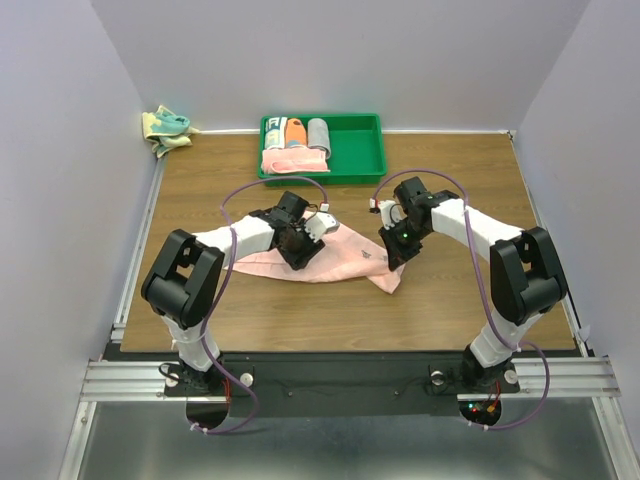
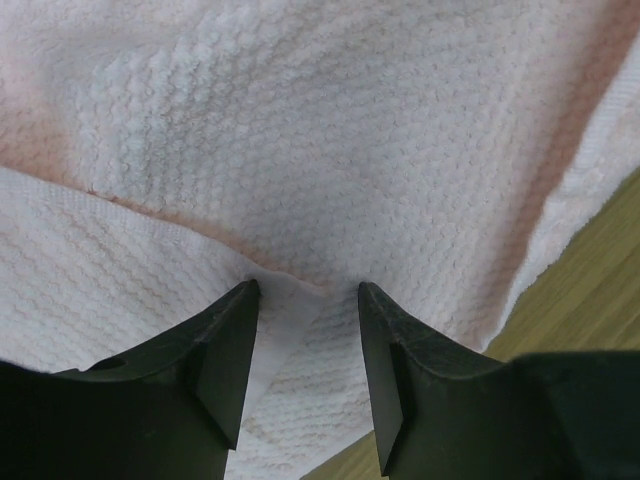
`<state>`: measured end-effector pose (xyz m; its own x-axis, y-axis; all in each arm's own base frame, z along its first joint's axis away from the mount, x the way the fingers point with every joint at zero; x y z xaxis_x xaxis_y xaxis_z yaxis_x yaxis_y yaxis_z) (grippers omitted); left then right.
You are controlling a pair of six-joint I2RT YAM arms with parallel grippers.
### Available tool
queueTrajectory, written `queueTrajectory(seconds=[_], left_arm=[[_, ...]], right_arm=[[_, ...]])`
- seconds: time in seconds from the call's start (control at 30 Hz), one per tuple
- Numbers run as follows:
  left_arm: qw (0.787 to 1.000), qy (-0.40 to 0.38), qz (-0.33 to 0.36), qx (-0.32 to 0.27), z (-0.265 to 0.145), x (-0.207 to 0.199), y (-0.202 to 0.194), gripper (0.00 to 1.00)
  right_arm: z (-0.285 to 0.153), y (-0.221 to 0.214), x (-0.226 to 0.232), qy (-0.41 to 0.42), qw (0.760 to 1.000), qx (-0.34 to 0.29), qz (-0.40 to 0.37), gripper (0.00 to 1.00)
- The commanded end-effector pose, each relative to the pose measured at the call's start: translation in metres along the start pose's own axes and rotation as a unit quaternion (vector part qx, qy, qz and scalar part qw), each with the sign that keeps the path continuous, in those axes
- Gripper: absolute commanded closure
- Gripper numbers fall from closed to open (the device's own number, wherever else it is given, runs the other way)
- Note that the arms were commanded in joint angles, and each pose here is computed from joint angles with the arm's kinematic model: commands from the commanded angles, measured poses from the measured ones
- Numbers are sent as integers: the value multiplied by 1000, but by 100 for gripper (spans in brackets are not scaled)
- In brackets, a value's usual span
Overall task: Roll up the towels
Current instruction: Flatten the towel
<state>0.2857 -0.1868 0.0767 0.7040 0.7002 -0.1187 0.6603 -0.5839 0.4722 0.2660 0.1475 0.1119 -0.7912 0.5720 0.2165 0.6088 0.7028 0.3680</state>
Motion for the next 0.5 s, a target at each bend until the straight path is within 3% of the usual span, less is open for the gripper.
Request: queueTrajectory(seconds=[0.0, 0.13, 0.47], left_arm=[[999, 41, -11, -13, -1, 11, 11, 51], [999, 42, -8, -12, -3, 10, 10, 58], [999, 35, -11, -34, -26, 14, 22, 59]], right_arm=[[-5, 3, 2, -2, 1000, -18, -4, 99], [-5, 2, 2, -4, 1000, -16, -5, 99], [-4, -1, 2, -3, 1000, -12, -7, 99]])
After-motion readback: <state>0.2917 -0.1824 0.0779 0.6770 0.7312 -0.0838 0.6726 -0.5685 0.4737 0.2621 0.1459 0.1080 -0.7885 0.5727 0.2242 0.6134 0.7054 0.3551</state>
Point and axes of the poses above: each gripper's point midway between its finger pads, its own z axis out along the fingers, its own x axis along the line the jaws close on, y = z × x, the point moved 6 cm from there along -z, back along the fingers, and after that the axes turned 15 degrees about -z, right-handed, at the moved point
